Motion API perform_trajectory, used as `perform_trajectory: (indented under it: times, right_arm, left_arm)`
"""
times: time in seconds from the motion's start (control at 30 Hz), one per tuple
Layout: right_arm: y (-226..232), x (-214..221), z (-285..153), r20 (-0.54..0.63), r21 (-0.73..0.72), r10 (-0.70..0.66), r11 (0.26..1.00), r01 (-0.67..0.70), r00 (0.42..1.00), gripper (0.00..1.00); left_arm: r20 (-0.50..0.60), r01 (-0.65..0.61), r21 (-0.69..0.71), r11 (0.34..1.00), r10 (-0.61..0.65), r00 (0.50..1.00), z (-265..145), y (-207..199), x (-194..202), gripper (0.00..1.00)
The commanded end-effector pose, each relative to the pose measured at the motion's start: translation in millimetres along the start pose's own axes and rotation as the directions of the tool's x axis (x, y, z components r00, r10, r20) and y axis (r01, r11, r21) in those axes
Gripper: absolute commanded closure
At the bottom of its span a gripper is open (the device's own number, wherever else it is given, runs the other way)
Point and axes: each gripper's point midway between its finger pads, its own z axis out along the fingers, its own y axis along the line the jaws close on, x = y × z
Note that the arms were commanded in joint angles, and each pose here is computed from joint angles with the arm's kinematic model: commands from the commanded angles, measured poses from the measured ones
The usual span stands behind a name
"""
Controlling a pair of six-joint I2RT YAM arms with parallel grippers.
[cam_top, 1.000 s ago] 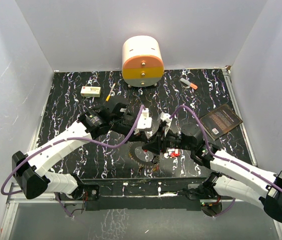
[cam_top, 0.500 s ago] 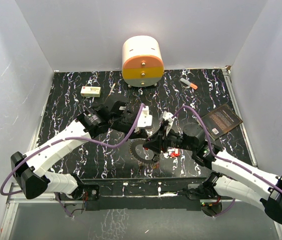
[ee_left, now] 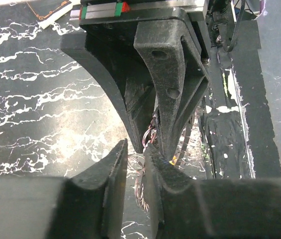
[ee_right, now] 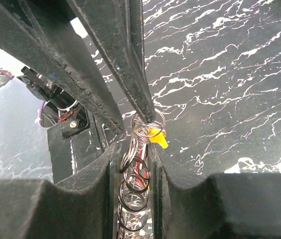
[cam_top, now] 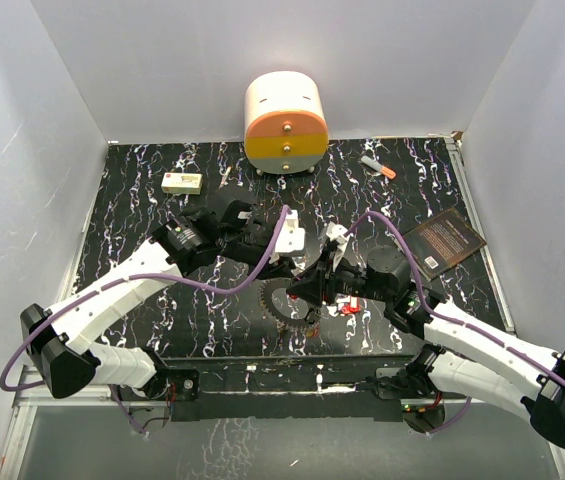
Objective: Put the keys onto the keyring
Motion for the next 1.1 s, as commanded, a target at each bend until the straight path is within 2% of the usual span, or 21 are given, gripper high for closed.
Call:
perform_trajectory:
  times: [0.0, 0.07, 0.17, 0.47, 0.63, 0.9, 1.07]
  right_arm:
    - [13.3, -44.4, -0.3, 0.133, -0.035, -0.084, 0.995, 0.09, 0.988, 0.92]
    - [13.3, -45.4, -0.4, 0.135, -0.035, -0.083, 0.995, 0.088, 0.987, 0.92]
    - [13.8, -45.1, 0.2, 0.133, -0.039, -0.083, 0.995, 0.089, 0.988, 0.92]
    - [14.4, -47.4, 3.5, 0.133, -0.047, -0.085, 0.995, 0.092, 0.988, 0.92]
    - [14.4, -47.6, 3.3, 0.134, -0.043, -0.089, 0.995, 0.095, 0.987, 0.92]
    - [15.4, -49.8, 4.3, 0.135, -0.044, -0.093, 0.994, 0.099, 0.987, 0.92]
    - [15.6, -51.1, 4.8, 0.136, -0.043, -0.097, 0.994, 0.104, 0.986, 0.92]
  left_arm:
    - [0.009, -0.006, -0.004, 1.0, 0.006, 1.0, -3.7, -2.6, -4.3, 0.76]
    - [0.008, 0.004, 0.0, 1.0, -0.004, 1.0, -2.3, -2.5, -3.7, 0.71]
    - [0.012, 0.01, 0.005, 1.0, -0.01, 1.0, -0.7, -3.0, -4.4, 0.71]
    - [-0.004, 0.033, 0.042, 0.999, -0.033, 0.999, 6.2, -9.3, 0.5, 0.78]
    - [-0.034, 0.054, 0.056, 0.997, -0.052, 0.998, 10.9, -12.2, 7.9, 0.89]
    - [-0.042, 0.057, 0.05, 0.997, -0.055, 0.998, 11.7, -12.5, 11.3, 0.89]
    - [-0.049, 0.059, 0.049, 0.997, -0.057, 0.997, 11.6, -13.2, 13.4, 0.95]
